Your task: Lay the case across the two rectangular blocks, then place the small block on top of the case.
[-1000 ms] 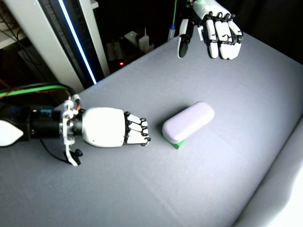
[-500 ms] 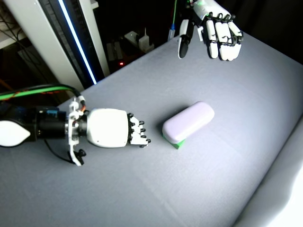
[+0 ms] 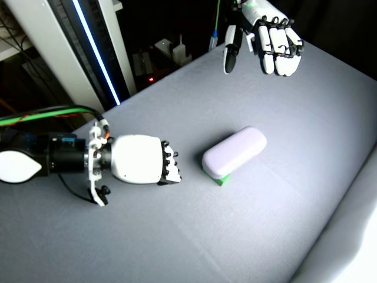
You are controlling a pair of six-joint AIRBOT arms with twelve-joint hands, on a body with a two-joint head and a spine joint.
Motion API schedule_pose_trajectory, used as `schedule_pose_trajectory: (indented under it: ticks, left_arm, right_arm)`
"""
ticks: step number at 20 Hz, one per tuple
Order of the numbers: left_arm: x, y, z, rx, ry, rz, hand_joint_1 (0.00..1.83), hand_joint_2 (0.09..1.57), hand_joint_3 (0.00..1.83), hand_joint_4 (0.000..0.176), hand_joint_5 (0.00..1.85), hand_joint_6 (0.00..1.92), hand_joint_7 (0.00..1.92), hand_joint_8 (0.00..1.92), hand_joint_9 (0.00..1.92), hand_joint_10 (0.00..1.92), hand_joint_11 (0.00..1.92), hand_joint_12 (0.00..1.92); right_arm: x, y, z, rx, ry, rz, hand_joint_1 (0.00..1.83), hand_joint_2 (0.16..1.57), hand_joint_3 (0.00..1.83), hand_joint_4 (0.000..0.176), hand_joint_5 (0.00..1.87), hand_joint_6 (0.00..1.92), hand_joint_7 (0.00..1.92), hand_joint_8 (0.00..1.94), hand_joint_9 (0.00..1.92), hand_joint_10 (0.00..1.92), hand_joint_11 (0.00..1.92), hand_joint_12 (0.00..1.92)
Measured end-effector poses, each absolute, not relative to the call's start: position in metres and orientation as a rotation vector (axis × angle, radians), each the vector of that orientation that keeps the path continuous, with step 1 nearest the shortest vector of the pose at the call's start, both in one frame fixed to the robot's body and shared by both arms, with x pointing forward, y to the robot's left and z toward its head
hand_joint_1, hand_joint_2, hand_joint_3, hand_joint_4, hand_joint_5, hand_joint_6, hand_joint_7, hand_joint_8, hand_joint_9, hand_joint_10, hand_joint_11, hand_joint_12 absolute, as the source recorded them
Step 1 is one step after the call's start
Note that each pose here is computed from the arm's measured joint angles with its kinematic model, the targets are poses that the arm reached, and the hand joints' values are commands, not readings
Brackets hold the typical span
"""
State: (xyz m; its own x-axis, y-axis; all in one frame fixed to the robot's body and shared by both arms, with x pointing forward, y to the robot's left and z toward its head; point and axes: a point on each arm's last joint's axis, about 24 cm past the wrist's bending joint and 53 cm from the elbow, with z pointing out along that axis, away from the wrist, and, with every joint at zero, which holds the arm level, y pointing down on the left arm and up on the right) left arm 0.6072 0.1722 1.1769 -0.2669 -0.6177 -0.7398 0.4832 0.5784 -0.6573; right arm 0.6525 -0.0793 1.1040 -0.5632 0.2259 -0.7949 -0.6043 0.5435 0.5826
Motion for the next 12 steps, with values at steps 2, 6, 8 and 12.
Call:
schedule_pose_trajectory:
  ticks: [2,6,8,12]
  left_arm:
    - [0.608,0.173,1.176,-0.127,1.511,-1.054,0.90,0.91,0.00,0.082,0.29,0.00,0.31,0.00,0.34,0.01,0.00,1.01]
    - [0.607,0.175,1.173,-0.135,1.519,-1.056,0.89,0.91,0.00,0.096,0.28,0.00,0.32,0.00,0.36,0.01,0.00,1.02]
    - [0.607,0.176,1.173,-0.139,1.520,-1.056,0.90,0.90,0.00,0.069,0.30,0.00,0.35,0.00,0.39,0.01,0.00,1.10]
    - [0.606,0.178,1.169,-0.145,1.530,-1.055,0.92,0.90,0.00,0.054,0.32,0.00,0.34,0.00,0.37,0.00,0.00,1.03]
  right_arm:
    - [0.653,-0.079,1.105,-0.309,1.862,1.141,1.25,1.09,0.00,0.000,0.96,0.89,1.12,0.95,0.92,1.16,0.68,1.66]
    - [0.657,-0.075,1.125,-0.300,1.810,1.170,1.25,1.07,0.00,0.000,1.02,0.92,1.15,0.75,0.96,0.88,0.69,1.31]
    - [0.661,-0.076,1.139,-0.280,1.772,1.195,1.24,1.10,0.00,0.000,1.01,0.87,1.03,1.03,0.90,1.01,0.63,1.55]
    - [0.672,-0.079,1.166,-0.253,1.697,1.220,1.21,1.13,0.00,0.014,0.92,1.04,0.97,1.12,0.77,1.16,0.43,1.69]
